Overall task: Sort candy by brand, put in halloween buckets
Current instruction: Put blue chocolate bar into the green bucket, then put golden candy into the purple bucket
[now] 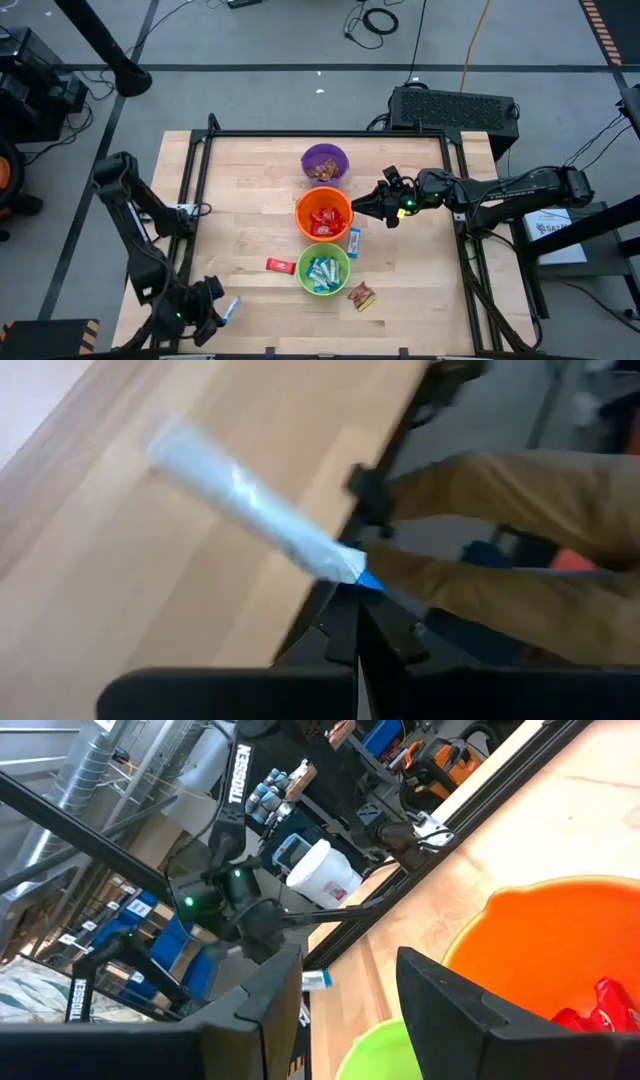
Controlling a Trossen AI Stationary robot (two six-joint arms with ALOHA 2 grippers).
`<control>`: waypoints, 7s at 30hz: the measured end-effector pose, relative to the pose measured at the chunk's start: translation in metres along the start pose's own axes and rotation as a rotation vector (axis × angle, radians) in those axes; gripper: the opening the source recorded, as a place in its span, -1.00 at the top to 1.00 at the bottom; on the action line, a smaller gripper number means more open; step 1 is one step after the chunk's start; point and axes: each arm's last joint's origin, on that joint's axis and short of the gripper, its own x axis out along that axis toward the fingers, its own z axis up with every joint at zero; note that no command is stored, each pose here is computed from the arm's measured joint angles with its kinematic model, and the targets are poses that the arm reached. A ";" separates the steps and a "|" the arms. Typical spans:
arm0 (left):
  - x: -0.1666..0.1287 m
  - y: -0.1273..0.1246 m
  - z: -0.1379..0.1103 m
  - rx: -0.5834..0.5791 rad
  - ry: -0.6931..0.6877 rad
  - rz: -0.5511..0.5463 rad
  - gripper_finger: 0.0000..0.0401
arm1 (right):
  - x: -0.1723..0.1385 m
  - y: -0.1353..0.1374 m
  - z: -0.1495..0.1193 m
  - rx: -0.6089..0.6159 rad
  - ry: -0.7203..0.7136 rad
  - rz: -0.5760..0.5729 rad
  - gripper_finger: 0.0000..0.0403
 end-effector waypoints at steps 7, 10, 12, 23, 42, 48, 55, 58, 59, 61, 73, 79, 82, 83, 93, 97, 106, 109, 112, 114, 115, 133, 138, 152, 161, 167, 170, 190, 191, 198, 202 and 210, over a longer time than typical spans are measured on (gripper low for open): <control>-0.032 -0.009 0.020 0.046 -0.118 -0.158 0.99 | 0.000 0.000 0.000 -0.003 0.000 0.000 0.23; -0.050 -0.016 0.034 0.103 -0.232 -0.273 0.99 | 0.000 0.000 0.000 -0.003 0.000 0.000 0.23; -0.065 -0.022 0.042 0.156 -0.317 -0.360 1.00 | 0.000 0.000 0.000 -0.003 0.000 0.000 0.23; -0.125 -0.028 0.071 0.384 -0.624 -0.567 1.00 | 0.000 0.000 0.000 -0.003 -0.001 0.000 0.23; -0.131 -0.024 0.088 0.935 -0.890 -0.272 1.00 | 0.000 0.000 0.000 -0.022 -0.002 -0.001 0.23; -0.131 -0.023 0.095 1.080 -0.952 -0.147 1.00 | 0.000 0.000 0.000 -0.026 -0.016 -0.013 0.23; -0.131 -0.022 0.102 1.056 -0.978 -0.122 1.00 | 0.000 -0.001 0.001 -0.036 -0.022 -0.018 0.23; -0.135 -0.025 0.106 0.921 -1.002 -0.198 1.00 | 0.000 -0.001 0.001 -0.015 -0.032 -0.026 0.23; -0.136 -0.026 0.107 0.856 -1.010 -0.235 1.00 | 0.000 -0.001 0.002 -0.004 -0.039 -0.031 0.23; -0.140 -0.028 0.111 0.718 -1.023 -0.312 1.00 | 0.000 -0.003 0.003 0.018 -0.050 -0.040 0.23; -0.149 -0.031 0.127 0.830 -1.206 -0.192 1.00 | -0.001 -0.008 0.010 0.061 -0.079 -0.060 0.23; -0.145 -0.034 0.131 1.069 -1.265 -0.006 1.00 | -0.001 -0.008 0.010 0.062 -0.078 -0.059 0.23; -0.138 -0.035 0.133 1.097 -1.253 0.031 1.00 | -0.001 -0.008 0.010 0.075 -0.079 -0.058 0.23; -0.136 -0.036 0.134 1.103 -1.247 0.038 1.00 | -0.001 -0.008 0.010 0.083 -0.079 -0.058 0.23; -0.099 -0.048 0.136 1.053 -1.185 0.012 1.00 | -0.001 -0.008 0.010 0.182 -0.083 -0.053 0.23; -0.073 -0.051 0.141 0.894 -1.111 -0.052 1.00 | -0.001 -0.007 0.011 0.192 -0.092 -0.048 0.23; -0.011 -0.049 0.156 0.600 -0.864 -0.229 1.00 | -0.002 -0.008 0.014 0.164 -0.143 -0.067 0.23; 0.005 -0.045 0.164 0.556 -0.780 -0.260 0.99 | -0.001 -0.008 0.013 0.158 -0.140 -0.066 0.23; 0.017 -0.040 0.173 0.485 -0.699 -0.297 0.94 | -0.001 -0.006 0.012 0.162 -0.138 -0.054 0.23; 0.022 -0.037 0.179 0.427 -0.650 -0.327 0.91 | -0.001 -0.004 0.011 0.162 -0.131 -0.046 0.23; 0.024 -0.036 0.181 0.393 -0.626 -0.341 0.90 | -0.001 -0.003 0.010 0.162 -0.128 -0.041 0.23; 0.022 -0.020 0.214 -0.119 -0.407 -0.506 0.29 | -0.020 0.004 -0.012 0.228 0.065 -0.128 0.23; 0.020 -0.019 0.215 -0.100 -0.337 -0.538 0.27 | -0.033 0.006 -0.023 0.229 0.194 -0.163 0.23; 0.011 -0.014 0.234 -0.130 -0.298 -0.615 0.28 | -0.035 0.006 -0.082 0.110 0.550 -0.331 0.23; 0.006 -0.011 0.243 -0.117 -0.348 -0.640 0.28 | -0.005 -0.008 -0.133 0.306 0.654 -0.517 0.14; 0.002 -0.014 0.245 -0.056 -0.424 -0.661 0.28 | 0.009 -0.022 -0.166 0.317 0.705 -0.614 -0.09; 0.001 -0.015 0.245 -0.044 -0.452 -0.663 0.28 | 0.016 -0.026 -0.175 0.278 0.719 -0.590 -0.16; 0.002 -0.018 0.242 -0.030 -0.698 -0.545 0.28 | 0.027 -0.037 -0.207 0.165 0.780 -0.566 0.04; 0.002 -0.018 0.242 -0.032 -0.704 -0.542 0.28 | 0.028 -0.038 -0.209 0.150 0.785 -0.563 0.05; 0.002 -0.017 0.243 -0.042 -0.726 -0.535 0.28 | 0.038 -0.042 -0.221 0.056 0.822 -0.508 0.13; 0.002 -0.018 0.243 -0.042 -0.727 -0.538 0.28 | 0.040 -0.044 -0.224 0.006 0.835 -0.500 0.38; 0.002 -0.018 0.243 -0.042 -0.727 -0.538 0.28 | 0.040 -0.045 -0.224 -0.011 0.821 -0.502 0.95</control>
